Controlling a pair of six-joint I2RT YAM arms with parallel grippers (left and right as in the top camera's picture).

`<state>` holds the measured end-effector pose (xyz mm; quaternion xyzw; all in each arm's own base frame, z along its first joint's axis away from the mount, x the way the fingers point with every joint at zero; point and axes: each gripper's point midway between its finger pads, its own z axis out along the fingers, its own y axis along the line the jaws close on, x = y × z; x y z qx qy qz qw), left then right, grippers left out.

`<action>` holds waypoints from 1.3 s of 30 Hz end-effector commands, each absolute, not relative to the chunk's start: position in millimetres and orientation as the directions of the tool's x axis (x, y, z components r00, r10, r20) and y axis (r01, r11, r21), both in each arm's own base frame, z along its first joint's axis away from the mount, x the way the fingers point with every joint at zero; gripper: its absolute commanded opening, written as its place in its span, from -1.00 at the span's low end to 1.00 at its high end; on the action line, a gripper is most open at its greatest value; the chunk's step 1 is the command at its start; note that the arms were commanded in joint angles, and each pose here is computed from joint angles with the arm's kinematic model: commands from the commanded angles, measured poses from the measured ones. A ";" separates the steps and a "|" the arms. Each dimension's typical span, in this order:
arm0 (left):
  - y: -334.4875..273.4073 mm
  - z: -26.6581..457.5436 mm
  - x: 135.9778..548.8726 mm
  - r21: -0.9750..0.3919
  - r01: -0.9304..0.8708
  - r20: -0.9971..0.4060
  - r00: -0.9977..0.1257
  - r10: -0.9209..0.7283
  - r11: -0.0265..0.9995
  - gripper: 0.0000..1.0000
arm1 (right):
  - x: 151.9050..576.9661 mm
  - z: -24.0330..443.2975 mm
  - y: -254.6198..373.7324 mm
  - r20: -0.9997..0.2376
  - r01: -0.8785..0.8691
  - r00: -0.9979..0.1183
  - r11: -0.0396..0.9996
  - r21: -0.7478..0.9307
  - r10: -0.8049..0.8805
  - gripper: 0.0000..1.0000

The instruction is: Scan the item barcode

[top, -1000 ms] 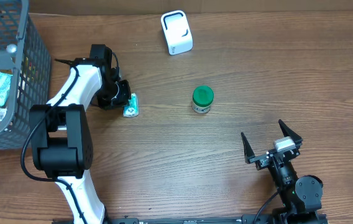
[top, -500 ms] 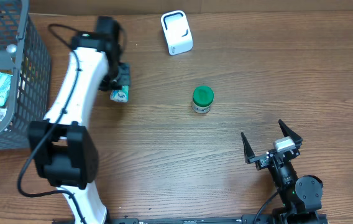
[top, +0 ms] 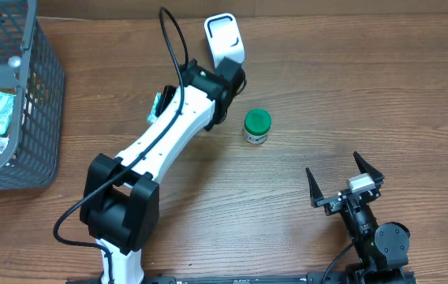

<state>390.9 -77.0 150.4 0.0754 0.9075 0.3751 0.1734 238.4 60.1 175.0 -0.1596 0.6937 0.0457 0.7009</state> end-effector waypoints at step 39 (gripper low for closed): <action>-61.7 63.1 379.7 0.737 -0.015 -0.301 -0.903 0.308 0.675 -0.89 | 238.3 172.4 60.9 -0.987 -0.289 0.035 0.944 -0.161 -0.157 1.00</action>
